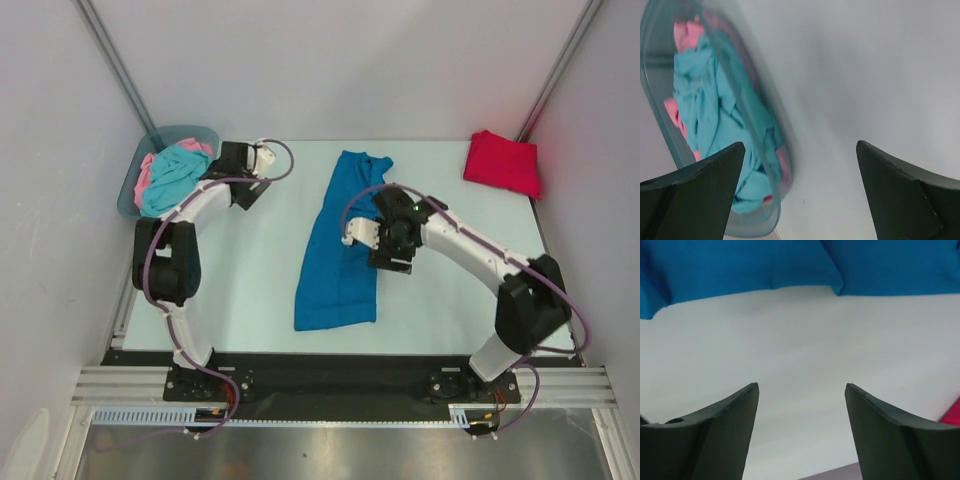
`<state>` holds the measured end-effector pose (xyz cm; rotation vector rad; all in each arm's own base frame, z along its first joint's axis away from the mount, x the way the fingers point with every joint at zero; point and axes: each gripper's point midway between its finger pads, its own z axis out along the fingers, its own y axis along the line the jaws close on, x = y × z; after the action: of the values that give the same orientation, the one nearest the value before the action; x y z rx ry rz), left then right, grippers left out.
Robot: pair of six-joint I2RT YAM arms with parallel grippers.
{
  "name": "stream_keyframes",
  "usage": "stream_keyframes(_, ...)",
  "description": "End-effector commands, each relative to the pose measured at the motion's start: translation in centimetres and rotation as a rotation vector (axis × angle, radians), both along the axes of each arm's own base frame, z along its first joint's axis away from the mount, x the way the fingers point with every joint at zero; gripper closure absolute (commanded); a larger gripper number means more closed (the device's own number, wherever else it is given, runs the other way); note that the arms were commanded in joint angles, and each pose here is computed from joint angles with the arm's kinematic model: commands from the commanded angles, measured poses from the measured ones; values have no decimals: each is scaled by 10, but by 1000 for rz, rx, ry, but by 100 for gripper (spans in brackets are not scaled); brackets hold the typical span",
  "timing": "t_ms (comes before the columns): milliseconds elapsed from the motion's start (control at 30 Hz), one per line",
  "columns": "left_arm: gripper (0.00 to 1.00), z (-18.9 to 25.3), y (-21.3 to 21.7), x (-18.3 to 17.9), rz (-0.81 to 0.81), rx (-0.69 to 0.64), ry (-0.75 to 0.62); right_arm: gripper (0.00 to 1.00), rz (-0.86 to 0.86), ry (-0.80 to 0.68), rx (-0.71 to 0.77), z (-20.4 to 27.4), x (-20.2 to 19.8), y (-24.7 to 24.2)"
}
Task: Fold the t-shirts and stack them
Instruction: Fold the tshirt
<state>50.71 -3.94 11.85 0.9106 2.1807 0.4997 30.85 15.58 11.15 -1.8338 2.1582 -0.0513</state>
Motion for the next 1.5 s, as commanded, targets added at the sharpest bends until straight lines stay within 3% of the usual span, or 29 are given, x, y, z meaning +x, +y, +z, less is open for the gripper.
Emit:
stream_keyframes(0, 0, 23, 30, 2, 187, -59, -69, 22, 104, -206, 17, 24, -6, 13)
stream_keyframes(167, 0, 23, 49, -7, 243, -94, -64, 18, 260, -232, 2, 13, -39, 36)
stream_keyframes(433, 0, 33, 35, -11, 250, -207, -75, 16, 396, -208, 66, 2, -69, 89)
stream_keyframes(700, 0, 47, 30, -3, 249, -231, -106, 17, 416, -111, 112, -9, -78, 115)
stream_keyframes(1167, 0, 56, 15, 6, 243, -264, -126, 23, 414, 129, 90, -37, -117, 105)
stream_keyframes(1467, 0, 75, 7, 14, 234, -271, -168, 28, 414, 165, 63, -57, -127, 92)
